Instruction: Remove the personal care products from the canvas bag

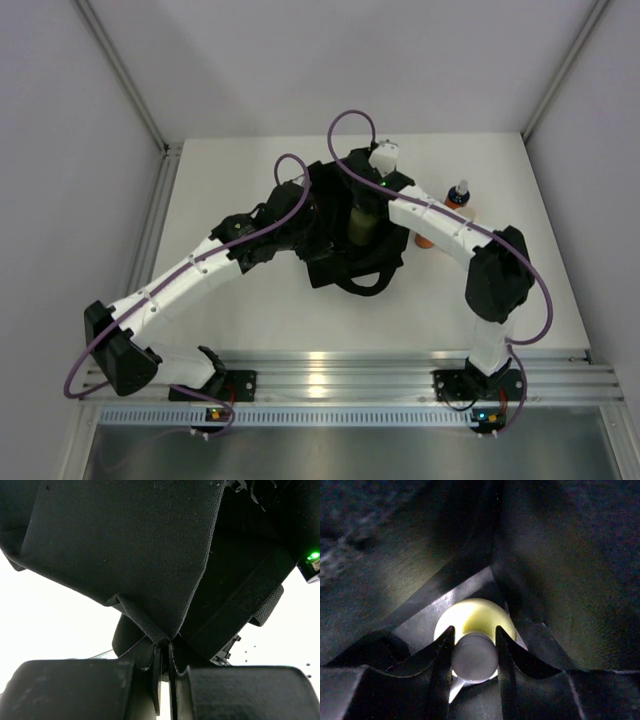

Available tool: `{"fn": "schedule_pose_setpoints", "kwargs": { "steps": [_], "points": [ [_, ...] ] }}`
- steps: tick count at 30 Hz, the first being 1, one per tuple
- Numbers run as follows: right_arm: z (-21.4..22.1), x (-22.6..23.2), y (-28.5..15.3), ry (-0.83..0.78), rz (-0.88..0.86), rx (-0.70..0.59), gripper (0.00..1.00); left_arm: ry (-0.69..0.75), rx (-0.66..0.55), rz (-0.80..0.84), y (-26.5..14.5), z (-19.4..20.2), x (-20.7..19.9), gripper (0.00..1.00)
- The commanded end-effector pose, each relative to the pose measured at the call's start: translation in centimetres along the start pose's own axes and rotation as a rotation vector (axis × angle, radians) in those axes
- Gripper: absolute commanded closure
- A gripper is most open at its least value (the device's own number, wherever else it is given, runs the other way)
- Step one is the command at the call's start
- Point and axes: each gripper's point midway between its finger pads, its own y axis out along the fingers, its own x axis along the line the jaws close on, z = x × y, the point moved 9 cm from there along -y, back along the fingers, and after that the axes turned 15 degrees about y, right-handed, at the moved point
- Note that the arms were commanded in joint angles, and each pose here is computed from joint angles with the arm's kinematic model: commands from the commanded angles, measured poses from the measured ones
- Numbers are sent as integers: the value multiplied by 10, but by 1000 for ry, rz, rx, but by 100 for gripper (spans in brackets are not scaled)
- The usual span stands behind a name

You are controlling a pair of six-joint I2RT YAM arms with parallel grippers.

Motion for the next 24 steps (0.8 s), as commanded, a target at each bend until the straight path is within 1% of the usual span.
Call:
{"fn": "schedule_pose_setpoints", "kwargs": {
  "steps": [1, 11, 18, 24],
  "points": [
    [-56, 18, -50, 90, -159, -122, 100, 5, -31, 33, -8, -6, -5, 100],
    [-82, 23, -82, 108, -254, -147, 100, 6, -34, 27, -7, -6, -5, 100],
    [-90, 30, -93, 52, -324, -128, 100, 4, -36, 25, -6, -6, -5, 100],
    [-95, 32, -104, 3, -361, -138, 100, 3, -44, 24, -7, -8, -6, 100]
  ]
}}
